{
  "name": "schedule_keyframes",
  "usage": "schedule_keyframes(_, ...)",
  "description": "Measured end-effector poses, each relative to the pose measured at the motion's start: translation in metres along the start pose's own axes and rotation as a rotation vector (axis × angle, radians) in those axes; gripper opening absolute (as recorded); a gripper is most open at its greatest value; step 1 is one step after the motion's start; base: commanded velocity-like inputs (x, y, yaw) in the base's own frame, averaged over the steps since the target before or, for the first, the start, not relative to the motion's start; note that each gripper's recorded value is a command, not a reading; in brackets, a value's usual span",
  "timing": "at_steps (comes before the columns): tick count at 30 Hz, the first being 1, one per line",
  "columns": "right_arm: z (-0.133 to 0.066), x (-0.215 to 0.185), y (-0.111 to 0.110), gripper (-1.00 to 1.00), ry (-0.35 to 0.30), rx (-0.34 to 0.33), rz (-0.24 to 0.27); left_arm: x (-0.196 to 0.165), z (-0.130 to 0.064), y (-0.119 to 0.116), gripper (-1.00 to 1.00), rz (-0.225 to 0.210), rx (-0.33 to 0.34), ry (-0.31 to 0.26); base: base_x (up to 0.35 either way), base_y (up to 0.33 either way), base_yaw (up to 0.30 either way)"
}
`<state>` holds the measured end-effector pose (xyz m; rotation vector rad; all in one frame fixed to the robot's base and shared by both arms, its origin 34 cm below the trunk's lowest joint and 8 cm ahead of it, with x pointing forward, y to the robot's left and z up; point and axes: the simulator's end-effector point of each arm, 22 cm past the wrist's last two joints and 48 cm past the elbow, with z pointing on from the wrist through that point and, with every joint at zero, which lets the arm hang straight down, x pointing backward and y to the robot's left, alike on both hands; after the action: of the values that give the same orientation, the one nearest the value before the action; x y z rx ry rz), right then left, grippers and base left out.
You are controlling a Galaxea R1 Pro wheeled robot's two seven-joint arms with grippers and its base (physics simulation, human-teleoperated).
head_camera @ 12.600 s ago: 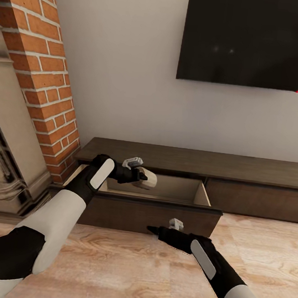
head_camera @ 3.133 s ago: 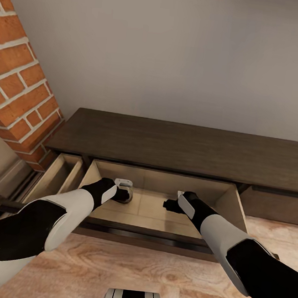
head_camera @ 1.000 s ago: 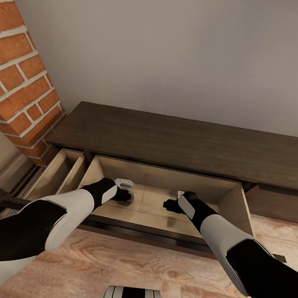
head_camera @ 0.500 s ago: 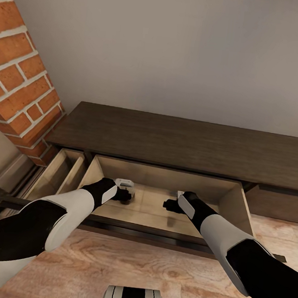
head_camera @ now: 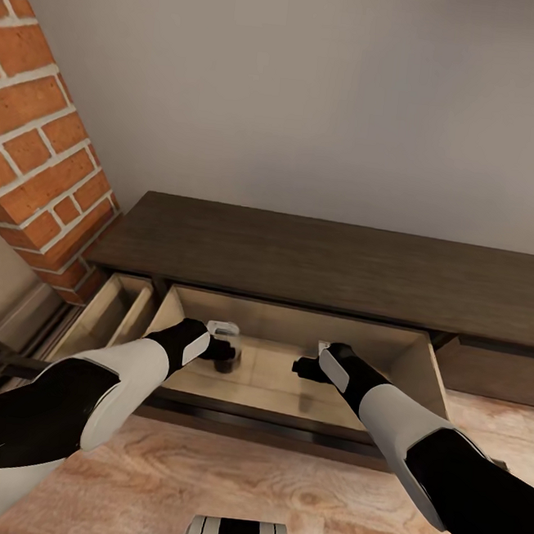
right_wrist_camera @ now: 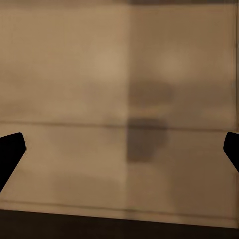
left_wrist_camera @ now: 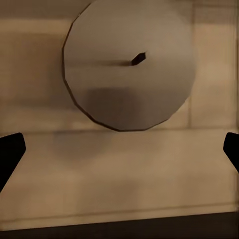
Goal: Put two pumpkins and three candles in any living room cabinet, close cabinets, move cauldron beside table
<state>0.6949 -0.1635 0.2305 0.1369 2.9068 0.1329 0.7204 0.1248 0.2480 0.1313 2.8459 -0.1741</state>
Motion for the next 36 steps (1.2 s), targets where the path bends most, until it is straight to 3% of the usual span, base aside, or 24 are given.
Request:
schedule_keyframes(3, -0.007, -0.004, 0.000, 1.00, -0.008, 0.002, -0.001, -0.007, -0.010, -0.003, 1.00, 0.003, 0.004, 0.006, 0.000, 0.000, 0.000)
schedule_keyframes(12, -0.007, 0.001, 0.000, 1.00, 0.013, 0.003, -0.001, -0.003, -0.013, -0.005, 1.00, 0.007, 0.008, 0.045, 0.000, 0.000, 0.000)
schedule_keyframes(17, -0.007, 0.006, 0.000, 1.00, 0.038, 0.003, -0.007, -0.003, -0.013, -0.005, 1.00, 0.007, 0.007, 0.047, 0.000, 0.000, 0.000)
schedule_keyframes(36, -0.007, 0.006, 0.000, 1.00, 0.039, 0.002, -0.005, -0.003, -0.013, -0.005, 1.00, 0.008, 0.005, 0.047, -0.078, 0.000, 0.000)
